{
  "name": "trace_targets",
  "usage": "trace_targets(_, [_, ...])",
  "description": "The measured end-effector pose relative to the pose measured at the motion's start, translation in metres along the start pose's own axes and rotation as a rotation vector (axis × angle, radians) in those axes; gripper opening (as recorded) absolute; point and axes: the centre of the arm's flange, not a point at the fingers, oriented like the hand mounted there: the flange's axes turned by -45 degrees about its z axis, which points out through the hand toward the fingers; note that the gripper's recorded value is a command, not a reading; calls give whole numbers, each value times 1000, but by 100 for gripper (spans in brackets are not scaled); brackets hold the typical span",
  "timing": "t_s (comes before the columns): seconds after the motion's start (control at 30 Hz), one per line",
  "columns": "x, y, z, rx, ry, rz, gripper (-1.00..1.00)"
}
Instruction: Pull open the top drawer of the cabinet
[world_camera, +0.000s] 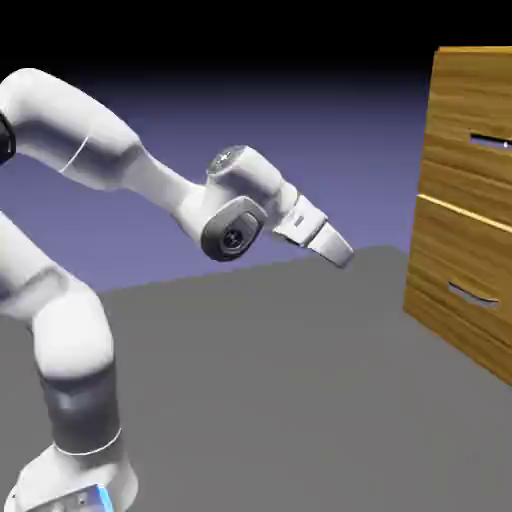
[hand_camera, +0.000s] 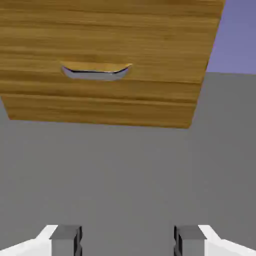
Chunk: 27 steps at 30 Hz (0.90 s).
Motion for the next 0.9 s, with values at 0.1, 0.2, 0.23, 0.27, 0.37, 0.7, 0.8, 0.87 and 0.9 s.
trace_targets(0.1, [33,-6,-16,29,74,-187,0])
trace_targets(0.2, [63,-8,-33,43,149,-368,0])
trace_targets(0.23, [73,-9,-39,44,174,-427,0])
trace_targets(0.27, [82,-9,-44,44,198,-485,0])
trace_targets(0.37, [108,-6,-59,33,269,-657,0])
trace_targets(0.7, [178,17,-89,-96,451,-1196,0])
trace_targets(0.8, [195,28,-90,-156,483,-1350,0])
trace_targets(0.87, [205,34,-88,-199,497,-1453,0])
trace_targets(0.9, [210,38,-86,-222,502,-1504,0])
